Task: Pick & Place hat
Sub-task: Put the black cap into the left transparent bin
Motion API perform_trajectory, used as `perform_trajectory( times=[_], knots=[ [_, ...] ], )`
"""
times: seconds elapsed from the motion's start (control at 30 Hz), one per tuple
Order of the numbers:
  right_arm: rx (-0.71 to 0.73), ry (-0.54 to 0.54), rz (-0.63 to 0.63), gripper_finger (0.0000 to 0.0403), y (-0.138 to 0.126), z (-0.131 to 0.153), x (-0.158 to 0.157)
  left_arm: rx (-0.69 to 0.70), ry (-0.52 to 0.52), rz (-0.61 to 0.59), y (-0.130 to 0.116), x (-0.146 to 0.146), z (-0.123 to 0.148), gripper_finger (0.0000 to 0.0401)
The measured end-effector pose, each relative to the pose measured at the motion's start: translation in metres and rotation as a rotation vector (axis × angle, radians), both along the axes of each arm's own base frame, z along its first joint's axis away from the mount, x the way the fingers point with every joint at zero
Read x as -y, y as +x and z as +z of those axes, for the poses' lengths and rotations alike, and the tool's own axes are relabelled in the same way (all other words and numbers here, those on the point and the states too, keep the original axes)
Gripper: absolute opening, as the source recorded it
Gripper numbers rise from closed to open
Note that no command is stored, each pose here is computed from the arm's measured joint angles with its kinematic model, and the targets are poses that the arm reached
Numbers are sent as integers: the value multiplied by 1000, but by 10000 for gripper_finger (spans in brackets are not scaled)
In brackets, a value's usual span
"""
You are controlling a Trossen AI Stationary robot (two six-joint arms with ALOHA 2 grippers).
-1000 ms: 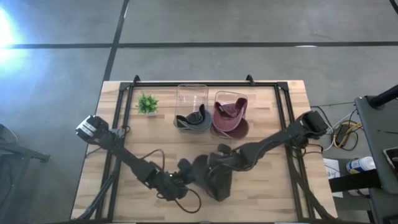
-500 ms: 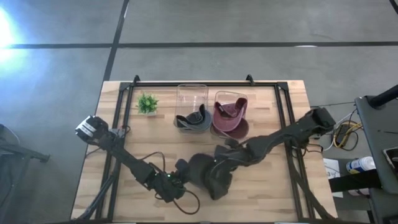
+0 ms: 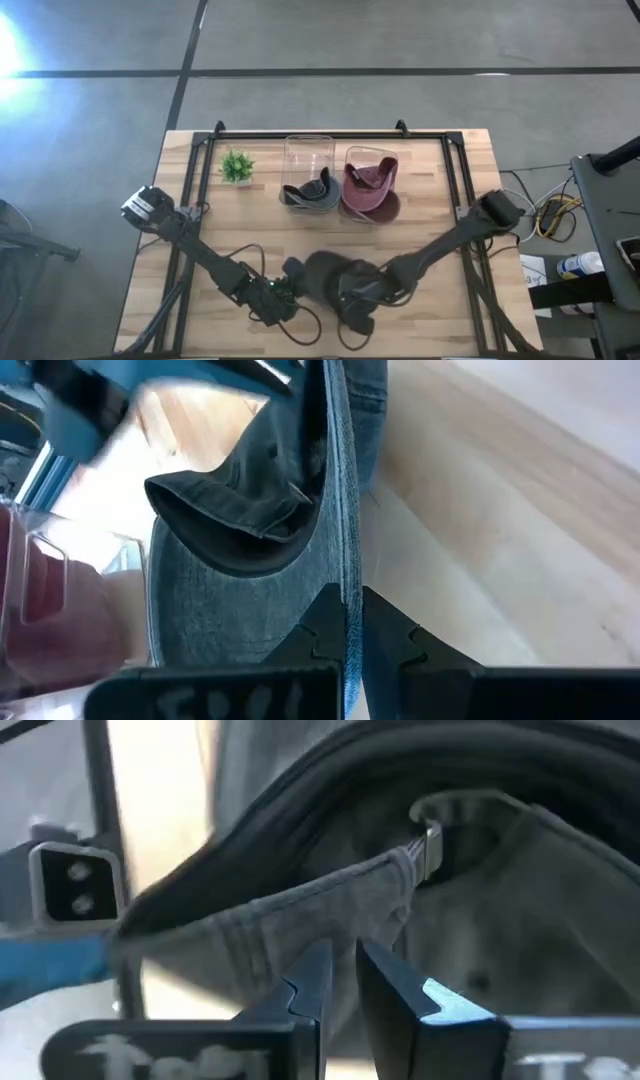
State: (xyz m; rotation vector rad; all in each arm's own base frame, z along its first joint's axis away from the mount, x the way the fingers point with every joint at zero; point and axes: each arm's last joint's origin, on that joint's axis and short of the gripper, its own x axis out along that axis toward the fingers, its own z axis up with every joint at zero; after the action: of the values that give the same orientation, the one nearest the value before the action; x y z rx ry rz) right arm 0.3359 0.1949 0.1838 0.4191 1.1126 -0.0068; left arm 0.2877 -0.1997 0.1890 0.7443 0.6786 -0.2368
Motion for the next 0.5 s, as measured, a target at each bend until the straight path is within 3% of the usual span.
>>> perform_trajectory(
  times=[0.3, 0.5],
  knots=[
    [51, 6, -38, 47, 33, -44, 11, -2, -65, 16, 1, 2, 2, 9],
    [72, -18, -33, 47, 41, -44, 25, -11, -120, 55, -1, 3, 1, 9]
  ],
)
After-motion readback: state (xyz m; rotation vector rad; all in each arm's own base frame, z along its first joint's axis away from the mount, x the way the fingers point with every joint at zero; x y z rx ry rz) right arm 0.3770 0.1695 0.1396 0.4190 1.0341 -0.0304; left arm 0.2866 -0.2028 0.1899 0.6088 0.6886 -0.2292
